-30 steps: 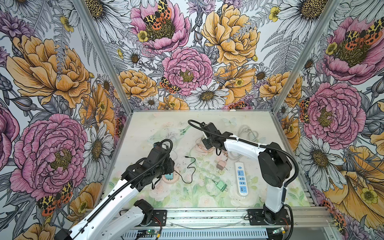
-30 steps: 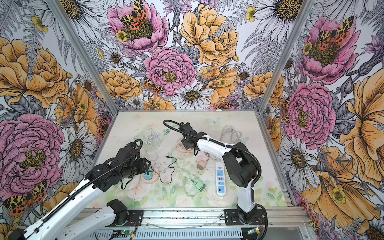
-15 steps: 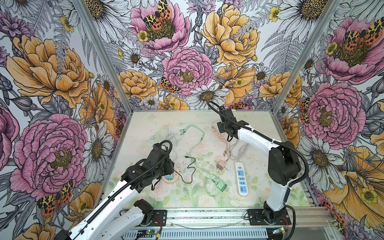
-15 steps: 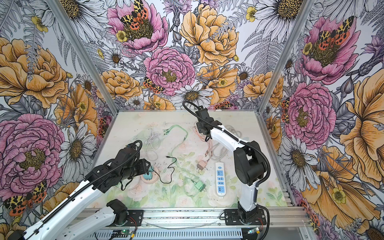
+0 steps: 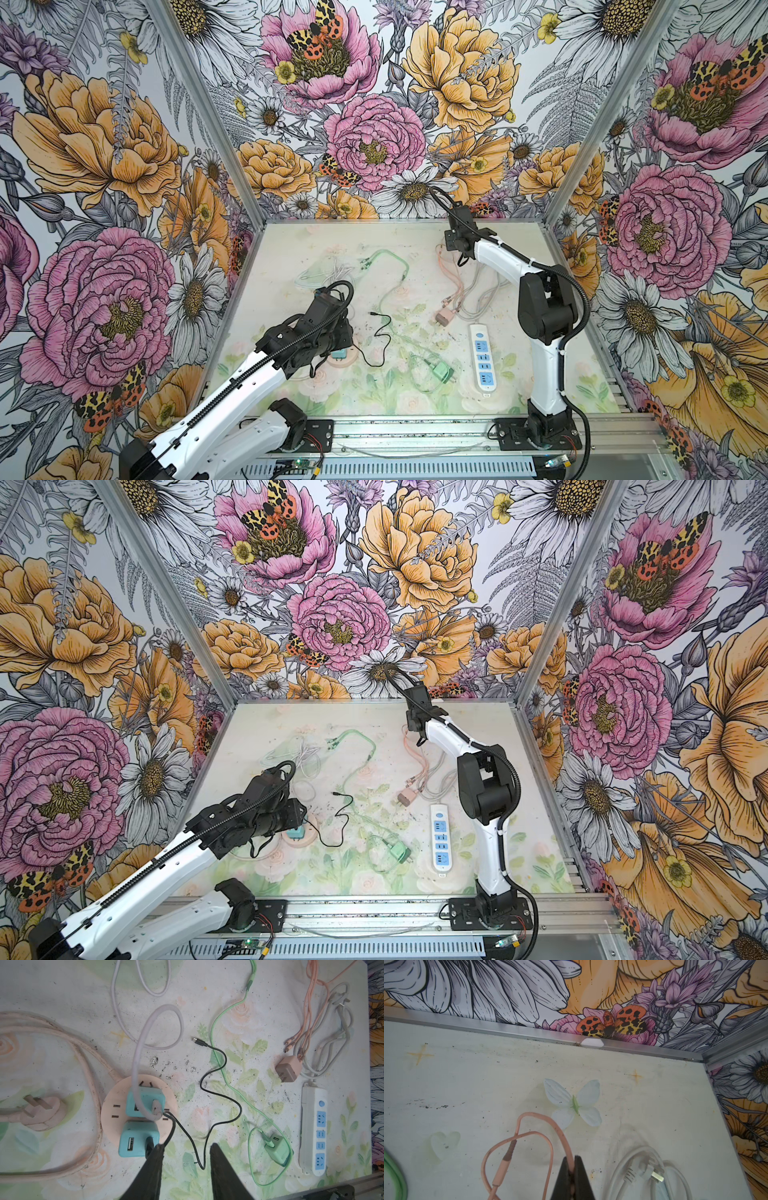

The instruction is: Insert the plug

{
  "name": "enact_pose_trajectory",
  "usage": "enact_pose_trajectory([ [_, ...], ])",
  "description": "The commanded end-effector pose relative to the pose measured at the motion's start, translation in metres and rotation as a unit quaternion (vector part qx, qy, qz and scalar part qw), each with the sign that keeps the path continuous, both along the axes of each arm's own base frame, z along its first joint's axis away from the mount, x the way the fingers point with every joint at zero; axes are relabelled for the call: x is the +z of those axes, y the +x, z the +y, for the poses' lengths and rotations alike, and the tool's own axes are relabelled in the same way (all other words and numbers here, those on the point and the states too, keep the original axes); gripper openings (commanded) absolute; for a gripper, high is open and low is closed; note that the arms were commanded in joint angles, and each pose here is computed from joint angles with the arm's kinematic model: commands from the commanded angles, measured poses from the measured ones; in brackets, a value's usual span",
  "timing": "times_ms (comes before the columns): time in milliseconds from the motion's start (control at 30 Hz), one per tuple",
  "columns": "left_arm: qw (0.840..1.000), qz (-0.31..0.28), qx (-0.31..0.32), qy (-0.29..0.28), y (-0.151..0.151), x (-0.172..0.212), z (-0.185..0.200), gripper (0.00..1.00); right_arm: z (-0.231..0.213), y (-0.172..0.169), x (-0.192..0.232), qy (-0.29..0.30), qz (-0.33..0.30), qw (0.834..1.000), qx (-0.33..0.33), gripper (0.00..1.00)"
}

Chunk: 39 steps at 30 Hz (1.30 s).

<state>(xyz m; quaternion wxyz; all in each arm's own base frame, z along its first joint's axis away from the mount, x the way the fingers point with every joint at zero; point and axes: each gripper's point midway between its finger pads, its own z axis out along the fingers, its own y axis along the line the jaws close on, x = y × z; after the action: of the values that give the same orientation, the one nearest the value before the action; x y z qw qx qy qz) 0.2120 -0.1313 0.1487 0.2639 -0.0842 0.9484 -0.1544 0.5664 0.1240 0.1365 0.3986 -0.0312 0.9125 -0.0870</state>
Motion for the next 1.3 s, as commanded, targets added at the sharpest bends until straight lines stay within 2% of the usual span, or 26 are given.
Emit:
enact_pose_trajectory([
  [0, 1.000, -0.005, -0.006, -0.014, 0.006, 0.004, -0.014, 0.40, 0.007, 0.024, 0.025, 0.031, -0.040, 0.999, -0.002, 0.00],
  [267, 1.000, 0.003, -0.026, -0.011, 0.014, -0.006, -0.037, 0.39, 0.021, 0.055, 0.037, 0.067, -0.063, 0.996, 0.018, 0.00],
  [433, 0.999, 0.009, -0.041, -0.003, 0.017, -0.012, -0.052, 0.39, 0.028, 0.045, 0.019, 0.094, -0.036, 0.995, 0.028, 0.00],
  [567, 0.999, -0.001, -0.051, 0.001, 0.027, -0.012, -0.063, 0.40, 0.028, 0.024, 0.006, 0.106, -0.009, 0.994, 0.030, 0.04],
  [700, 0.997, -0.021, -0.069, 0.012, 0.051, -0.011, -0.075, 0.41, 0.020, -0.002, -0.002, 0.101, 0.013, 0.994, 0.026, 0.08],
  [767, 0.997, -0.020, -0.067, 0.030, 0.068, -0.015, -0.076, 0.42, 0.016, -0.017, -0.006, 0.099, 0.026, 0.994, 0.026, 0.18],
  [833, 0.996, -0.014, -0.070, 0.047, 0.083, -0.021, -0.079, 0.42, 0.013, -0.032, -0.007, 0.098, 0.035, 0.994, 0.032, 0.36],
  [867, 0.996, -0.011, -0.073, 0.055, 0.092, -0.023, -0.081, 0.42, 0.014, -0.040, -0.007, 0.099, 0.040, 0.993, 0.042, 0.39],
  [1067, 0.994, 0.010, -0.074, 0.079, 0.136, -0.043, -0.091, 0.43, 0.004, -0.086, 0.009, 0.103, 0.042, 0.992, 0.057, 0.45],
  [1267, 0.992, 0.038, -0.072, 0.095, 0.157, -0.070, -0.098, 0.43, 0.000, -0.135, 0.032, 0.140, 0.031, 0.987, 0.068, 0.49],
])
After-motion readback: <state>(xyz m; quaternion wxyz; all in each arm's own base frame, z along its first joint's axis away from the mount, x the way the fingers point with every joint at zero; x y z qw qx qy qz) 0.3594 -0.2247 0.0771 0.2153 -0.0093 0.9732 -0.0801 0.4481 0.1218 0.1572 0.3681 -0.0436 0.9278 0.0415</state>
